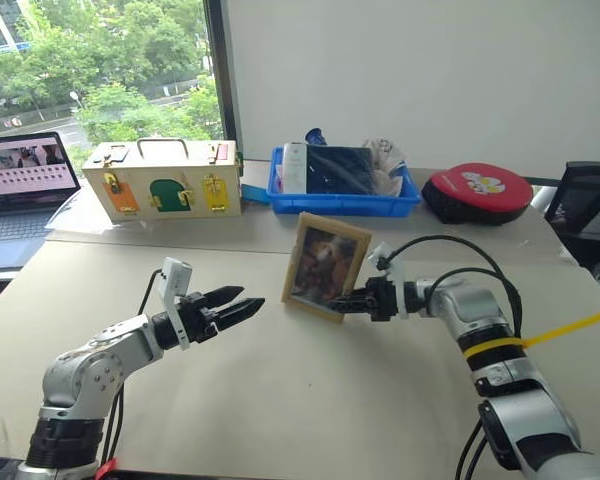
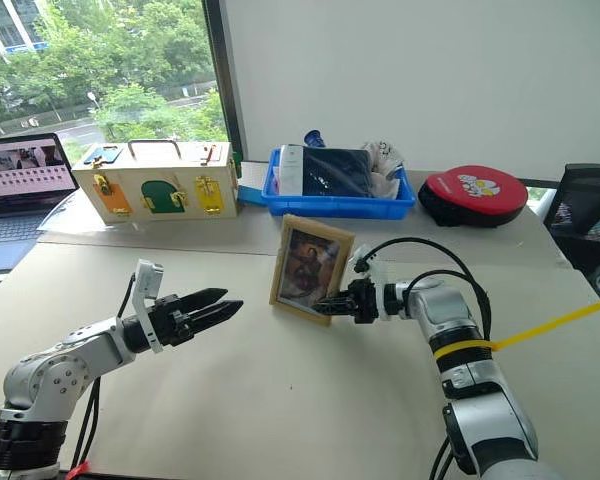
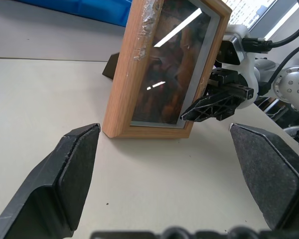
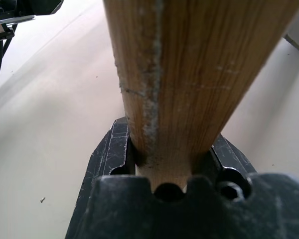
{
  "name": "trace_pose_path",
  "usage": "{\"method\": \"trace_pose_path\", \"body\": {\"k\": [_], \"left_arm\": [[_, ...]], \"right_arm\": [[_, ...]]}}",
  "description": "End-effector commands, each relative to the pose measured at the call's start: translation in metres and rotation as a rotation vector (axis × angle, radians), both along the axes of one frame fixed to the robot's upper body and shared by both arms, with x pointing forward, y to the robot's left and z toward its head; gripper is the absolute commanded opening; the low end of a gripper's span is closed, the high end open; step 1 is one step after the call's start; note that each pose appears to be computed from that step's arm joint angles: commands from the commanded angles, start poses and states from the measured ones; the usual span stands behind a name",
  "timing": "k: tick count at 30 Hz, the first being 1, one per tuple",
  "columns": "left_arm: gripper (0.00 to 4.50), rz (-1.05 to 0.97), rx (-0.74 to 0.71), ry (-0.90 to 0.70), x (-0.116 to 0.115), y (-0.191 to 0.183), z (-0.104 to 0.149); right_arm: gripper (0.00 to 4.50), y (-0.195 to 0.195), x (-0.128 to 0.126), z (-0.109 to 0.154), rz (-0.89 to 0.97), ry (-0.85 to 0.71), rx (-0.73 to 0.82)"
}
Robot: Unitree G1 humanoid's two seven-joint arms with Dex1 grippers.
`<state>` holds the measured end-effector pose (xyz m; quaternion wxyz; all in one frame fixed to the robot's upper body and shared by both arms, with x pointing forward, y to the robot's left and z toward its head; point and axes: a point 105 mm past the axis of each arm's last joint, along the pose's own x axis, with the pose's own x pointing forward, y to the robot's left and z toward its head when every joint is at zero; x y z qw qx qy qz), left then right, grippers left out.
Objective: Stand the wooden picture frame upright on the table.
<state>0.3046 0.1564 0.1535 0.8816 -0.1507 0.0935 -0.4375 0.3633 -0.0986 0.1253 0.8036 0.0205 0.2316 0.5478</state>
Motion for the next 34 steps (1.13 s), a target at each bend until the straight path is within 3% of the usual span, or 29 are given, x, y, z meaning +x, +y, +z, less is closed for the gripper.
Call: {"method": "trace_pose_path", "body": {"k": [1, 2, 3, 6, 9, 14, 17, 21, 25, 34], "left_arm": [[4.50, -0.007, 0.027, -0.025, 0.001, 0.002, 0.004], [4.50, -0.006, 0.034, -0.027, 0.002, 0.003, 0.003], [4.50, -0.006, 0.040, -0.029, 0.003, 0.003, 0.003], [4.50, -0.008, 0.045, -0.033, 0.005, 0.003, 0.003], [4.50, -0.009, 0.049, -0.037, 0.006, 0.004, 0.003], [4.50, -0.002, 0.096, -0.066, 0.007, 0.007, 0.002], [4.50, 0.047, 0.178, -0.130, 0.005, 0.019, -0.002], [4.50, 0.138, 0.236, -0.183, 0.007, 0.036, -0.008], [4.50, 0.154, 0.457, -0.241, 0.012, 0.042, -0.036], [4.50, 0.203, 0.487, -0.326, 0.021, 0.040, -0.037]], "right_arm": [[1.77, 0.003, -0.010, 0.010, 0.034, 0.008, 0.052], [2.28, 0.003, -0.010, 0.011, 0.029, 0.005, 0.060], [2.43, 0.001, -0.011, 0.012, 0.023, 0.002, 0.065], [3.62, -0.005, -0.011, 0.011, -0.001, -0.001, 0.066], [4.47, -0.010, -0.012, 0.014, -0.018, 0.002, 0.080], [4.47, -0.039, -0.012, 0.020, -0.110, -0.009, 0.102], [4.47, -0.078, -0.014, 0.018, -0.238, -0.085, 0.068], [4.47, -0.107, -0.039, 0.022, -0.274, -0.306, 0.031], [4.47, -0.118, -0.057, 0.018, -0.381, -0.475, -0.035], [4.47, -0.111, -0.083, 0.010, -0.479, -0.586, -0.069]]}}
